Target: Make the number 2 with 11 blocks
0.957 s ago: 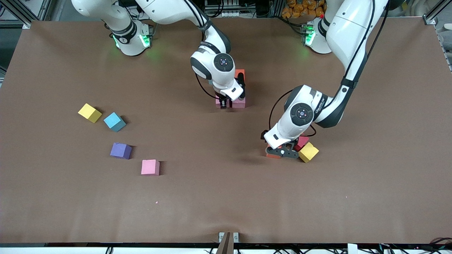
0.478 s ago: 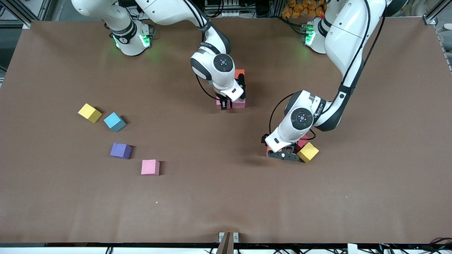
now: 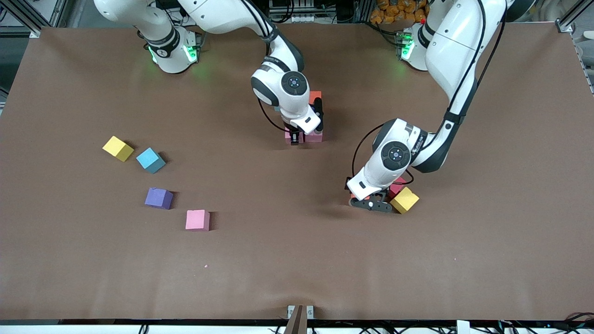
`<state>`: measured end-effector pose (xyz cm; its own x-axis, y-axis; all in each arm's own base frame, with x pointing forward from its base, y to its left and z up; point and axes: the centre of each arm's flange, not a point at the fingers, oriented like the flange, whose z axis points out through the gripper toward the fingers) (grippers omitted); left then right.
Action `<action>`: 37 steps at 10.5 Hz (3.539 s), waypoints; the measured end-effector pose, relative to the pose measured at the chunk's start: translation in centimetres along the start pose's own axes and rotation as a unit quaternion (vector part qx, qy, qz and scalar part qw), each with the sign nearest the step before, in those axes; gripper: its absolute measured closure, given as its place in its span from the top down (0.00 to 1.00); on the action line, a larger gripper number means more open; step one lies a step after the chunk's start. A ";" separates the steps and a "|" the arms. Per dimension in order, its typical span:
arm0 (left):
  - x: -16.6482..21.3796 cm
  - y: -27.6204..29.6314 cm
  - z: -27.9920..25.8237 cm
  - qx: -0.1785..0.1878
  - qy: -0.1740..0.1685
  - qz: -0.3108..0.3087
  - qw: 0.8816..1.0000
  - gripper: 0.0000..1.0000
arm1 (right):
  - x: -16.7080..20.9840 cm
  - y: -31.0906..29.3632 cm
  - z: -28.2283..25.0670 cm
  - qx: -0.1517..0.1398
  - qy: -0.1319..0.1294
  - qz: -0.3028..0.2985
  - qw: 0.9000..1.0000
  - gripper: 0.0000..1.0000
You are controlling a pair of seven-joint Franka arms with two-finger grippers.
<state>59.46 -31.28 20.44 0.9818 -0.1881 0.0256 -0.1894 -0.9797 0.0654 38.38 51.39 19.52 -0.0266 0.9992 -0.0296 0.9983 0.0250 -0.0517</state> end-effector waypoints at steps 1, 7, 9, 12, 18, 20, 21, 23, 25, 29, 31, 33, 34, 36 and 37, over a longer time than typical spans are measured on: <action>0.0 0.2 0.0 0.000 0.001 0.001 1.000 0.66 | 0.0 0.0 0.0 0.000 0.000 0.000 1.000 0.59; 1.2 0.3 -2.3 0.005 0.026 0.013 1.000 0.55 | 0.3 -0.4 0.1 0.001 -0.001 -0.001 1.000 0.78; 1.5 0.9 -4.7 0.001 0.041 0.011 0.999 0.55 | 0.3 -0.2 0.0 0.000 0.000 0.001 1.000 1.00; 0.9 2.6 -7.6 0.000 0.039 -0.015 0.999 0.55 | -0.7 1.7 -2.1 -0.003 0.000 0.017 1.000 1.00; -0.7 6.5 -10.2 -0.016 0.035 -0.112 0.993 0.54 | -8.5 8.9 -9.4 0.012 -0.014 0.100 0.995 1.00; -1.8 9.0 -10.4 -0.028 0.025 -0.186 0.982 0.54 | -12.8 12.3 -10.2 0.017 -0.018 0.143 0.989 1.00; -2.5 10.5 -10.4 -0.033 0.019 -0.242 0.970 0.54 | -15.9 14.6 -10.4 0.016 -0.014 0.172 0.985 1.00; -4.9 15.0 -10.2 -0.038 0.006 -0.358 0.933 0.54 | -23.4 19.2 -11.2 0.009 -0.002 0.237 0.971 1.00; -7.5 19.3 -10.2 -0.040 -0.004 -0.470 0.882 0.54 | -30.2 22.8 -11.6 -0.002 0.010 0.293 0.956 1.00; -12.3 27.2 -10.3 -0.045 -0.024 -0.675 0.736 0.54 | -34.3 26.2 -9.5 -0.024 0.035 0.456 0.889 1.00; -14.4 30.3 -9.2 -0.037 -0.035 -0.741 0.670 0.54 | -35.4 28.0 -7.5 -0.021 0.037 0.542 0.839 1.00; -14.4 32.2 -8.1 -0.037 -0.047 -0.791 0.609 0.54 | -36.3 29.2 -5.7 -0.014 0.035 0.624 0.781 1.00; -14.4 32.7 -7.4 -0.034 -0.050 -0.805 0.591 0.54 | -36.1 29.5 -5.0 -0.011 0.035 0.655 0.754 1.00; -14.4 33.0 -5.7 -0.029 -0.049 -0.805 0.591 0.54 | -35.7 30.1 -4.2 -0.008 0.036 0.695 0.718 1.00; -14.5 33.1 -4.8 -0.030 -0.046 -0.804 0.591 0.54 | -35.7 30.3 -3.8 -0.007 0.035 0.704 0.710 1.00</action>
<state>38.90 -60.67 27.02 -0.1120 0.9788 -0.1717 0.9936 0.1080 -0.0327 69.74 16.60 22.78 0.9994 0.0339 0.0079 0.0340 -0.9994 -0.0110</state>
